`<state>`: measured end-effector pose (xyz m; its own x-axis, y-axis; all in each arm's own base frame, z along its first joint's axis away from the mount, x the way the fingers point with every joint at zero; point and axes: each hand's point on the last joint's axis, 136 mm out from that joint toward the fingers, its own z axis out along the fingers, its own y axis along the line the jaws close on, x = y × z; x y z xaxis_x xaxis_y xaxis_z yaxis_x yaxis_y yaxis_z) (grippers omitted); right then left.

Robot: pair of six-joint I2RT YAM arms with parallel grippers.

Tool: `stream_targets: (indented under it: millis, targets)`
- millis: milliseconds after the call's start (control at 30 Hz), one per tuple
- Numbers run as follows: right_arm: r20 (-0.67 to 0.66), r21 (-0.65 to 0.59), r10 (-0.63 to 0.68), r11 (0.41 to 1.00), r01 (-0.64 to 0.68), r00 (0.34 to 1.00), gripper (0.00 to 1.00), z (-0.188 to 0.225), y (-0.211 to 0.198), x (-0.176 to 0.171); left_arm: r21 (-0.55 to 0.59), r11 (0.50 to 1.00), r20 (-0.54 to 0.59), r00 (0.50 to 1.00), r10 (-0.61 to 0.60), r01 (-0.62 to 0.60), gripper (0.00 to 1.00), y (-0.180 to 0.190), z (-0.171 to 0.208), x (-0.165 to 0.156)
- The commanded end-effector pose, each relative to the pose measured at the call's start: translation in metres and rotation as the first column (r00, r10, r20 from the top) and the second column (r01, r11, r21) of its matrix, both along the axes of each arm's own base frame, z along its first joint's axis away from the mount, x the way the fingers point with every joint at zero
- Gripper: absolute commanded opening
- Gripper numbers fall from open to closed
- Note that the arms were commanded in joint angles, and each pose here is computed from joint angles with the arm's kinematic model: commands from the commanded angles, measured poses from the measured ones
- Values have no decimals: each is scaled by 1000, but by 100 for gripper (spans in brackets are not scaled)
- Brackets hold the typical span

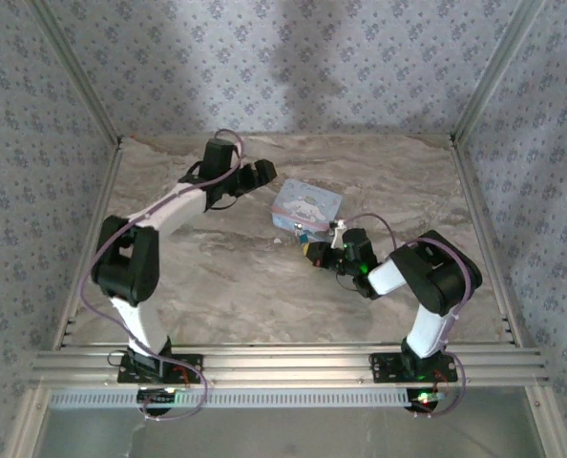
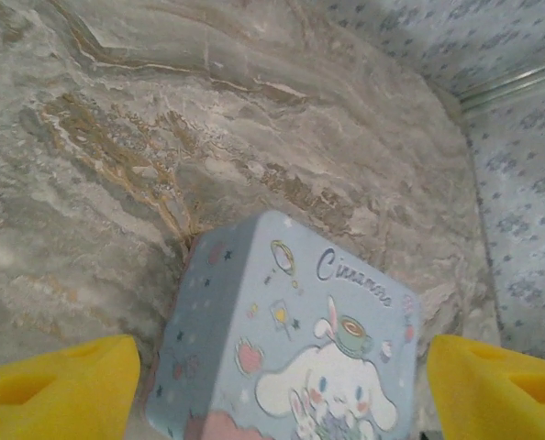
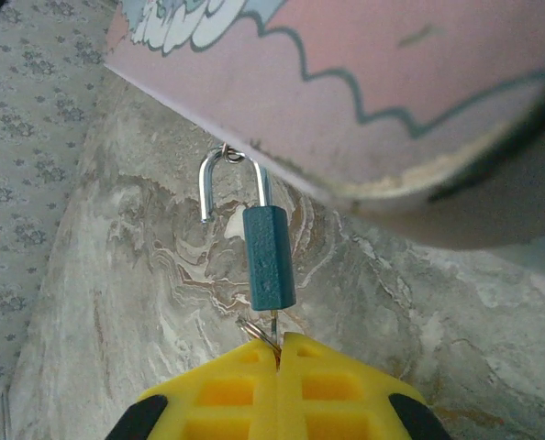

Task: Unlock the padlock with the key

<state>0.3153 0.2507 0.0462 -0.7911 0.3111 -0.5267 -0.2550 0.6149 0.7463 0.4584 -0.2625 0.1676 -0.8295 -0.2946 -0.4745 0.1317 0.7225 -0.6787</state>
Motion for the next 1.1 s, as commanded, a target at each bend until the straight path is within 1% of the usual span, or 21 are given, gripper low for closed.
stream_targets:
  millis: [0,100,200,333,433,567,667,700,833,1067]
  targets:
    - [-3,18,-7,1000,7,1000,2,4,1,6,40,986,-84,984,-156,160,81,-23,-27,-15]
    - [-7,10,-8,1000,8,1000,10,4,-1,5,23,981,-113,975,-190,194,81,-35,-41,-15]
    - [-5,-16,-12,1000,12,1000,19,4,-5,2,7,979,-144,969,-203,206,78,-42,-55,-16]
    - [25,-70,-25,997,26,999,30,10,-16,-1,13,979,-181,963,-199,205,69,-41,-73,-18]
    - [60,-111,-19,993,25,998,41,18,-22,-2,11,979,-202,960,-195,201,65,-39,-82,-23]
    - [101,-91,3,996,7,995,52,36,-25,6,5,981,-222,956,-190,196,61,-36,-90,-33]
    - [93,-63,19,998,-13,995,55,42,-25,16,-2,982,-232,955,-187,191,59,-34,-95,-41]
    - [114,-74,41,997,-33,993,55,45,-24,20,-5,981,-236,953,-189,193,59,-34,-96,-44]
    - [137,-84,48,996,-37,989,55,50,-29,41,2,984,-248,953,-174,180,57,-27,-99,-57]
    - [168,-107,113,990,-96,979,56,49,-26,63,11,989,-267,954,-136,144,56,-15,-103,-89]
